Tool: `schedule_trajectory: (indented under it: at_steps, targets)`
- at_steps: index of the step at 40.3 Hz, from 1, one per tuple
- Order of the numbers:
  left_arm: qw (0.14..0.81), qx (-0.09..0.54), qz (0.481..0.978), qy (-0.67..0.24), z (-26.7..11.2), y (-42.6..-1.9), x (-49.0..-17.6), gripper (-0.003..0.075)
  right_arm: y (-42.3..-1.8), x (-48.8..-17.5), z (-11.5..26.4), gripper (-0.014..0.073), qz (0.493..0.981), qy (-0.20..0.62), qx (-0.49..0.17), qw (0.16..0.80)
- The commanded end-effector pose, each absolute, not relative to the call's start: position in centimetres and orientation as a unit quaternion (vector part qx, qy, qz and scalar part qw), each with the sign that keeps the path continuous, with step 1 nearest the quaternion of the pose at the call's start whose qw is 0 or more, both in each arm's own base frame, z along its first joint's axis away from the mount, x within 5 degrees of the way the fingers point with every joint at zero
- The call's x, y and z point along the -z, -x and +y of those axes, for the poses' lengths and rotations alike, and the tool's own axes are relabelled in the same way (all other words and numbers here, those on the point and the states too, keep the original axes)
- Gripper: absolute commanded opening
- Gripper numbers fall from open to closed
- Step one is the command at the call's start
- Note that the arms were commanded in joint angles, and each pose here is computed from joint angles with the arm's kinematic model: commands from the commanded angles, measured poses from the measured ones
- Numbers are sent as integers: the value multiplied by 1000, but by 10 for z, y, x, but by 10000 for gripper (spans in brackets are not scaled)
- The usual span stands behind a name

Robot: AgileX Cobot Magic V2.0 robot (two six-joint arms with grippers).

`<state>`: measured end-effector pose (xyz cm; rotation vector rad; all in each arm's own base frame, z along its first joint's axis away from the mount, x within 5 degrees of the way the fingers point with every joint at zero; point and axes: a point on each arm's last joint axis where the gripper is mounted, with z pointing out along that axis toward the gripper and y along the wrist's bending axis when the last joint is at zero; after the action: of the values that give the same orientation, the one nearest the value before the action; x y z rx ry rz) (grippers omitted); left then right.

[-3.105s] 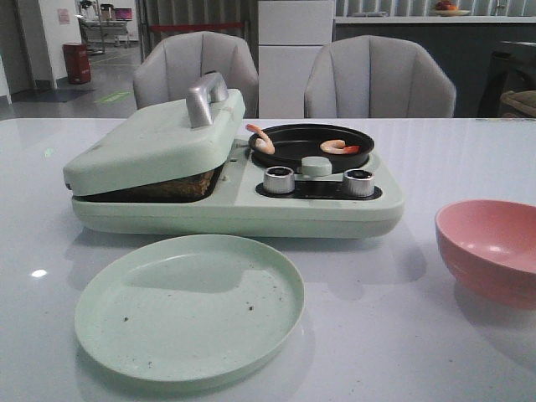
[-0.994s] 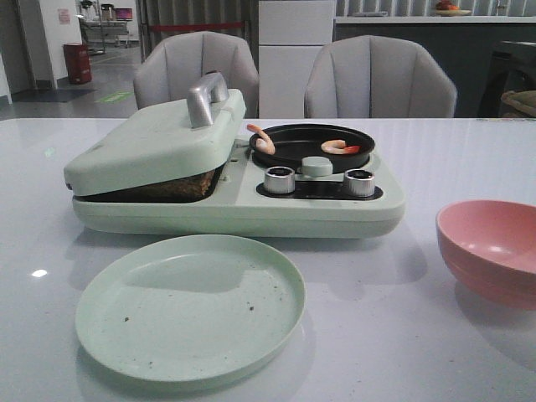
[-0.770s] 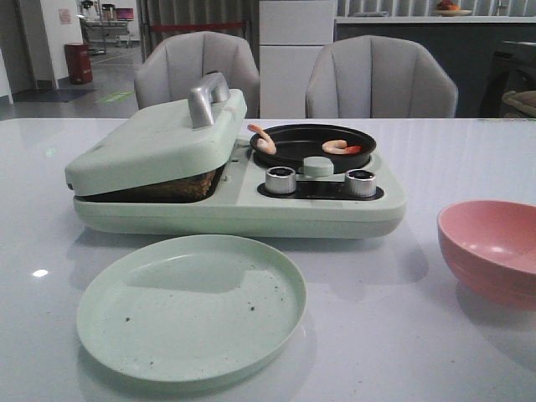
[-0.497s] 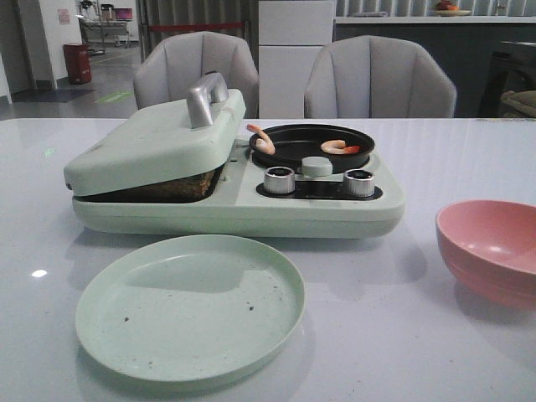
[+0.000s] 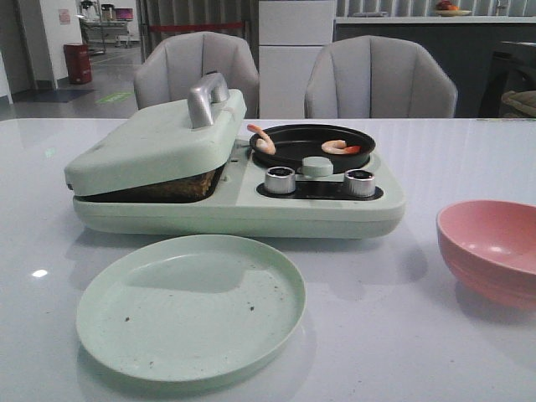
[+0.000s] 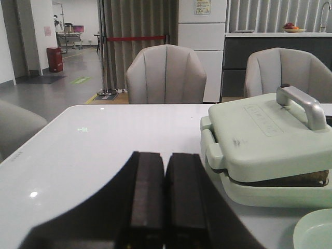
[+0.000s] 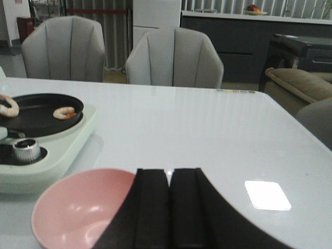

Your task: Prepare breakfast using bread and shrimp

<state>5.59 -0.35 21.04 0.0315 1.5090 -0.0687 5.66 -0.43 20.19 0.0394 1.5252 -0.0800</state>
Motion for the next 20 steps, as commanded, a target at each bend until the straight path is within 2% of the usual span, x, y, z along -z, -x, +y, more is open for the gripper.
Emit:
schedule_trajectory:
  at_steps: [1, 20]
  targets:
    - [763, 42, 644, -16, -4, -53, -218, 99, -52, -222, -4, 46, 622, -18, 35, 782]
    - [763, 42, 644, -16, -4, -53, -218, 99, -52, -221, -2, 46, 625, -5, 12, 780]
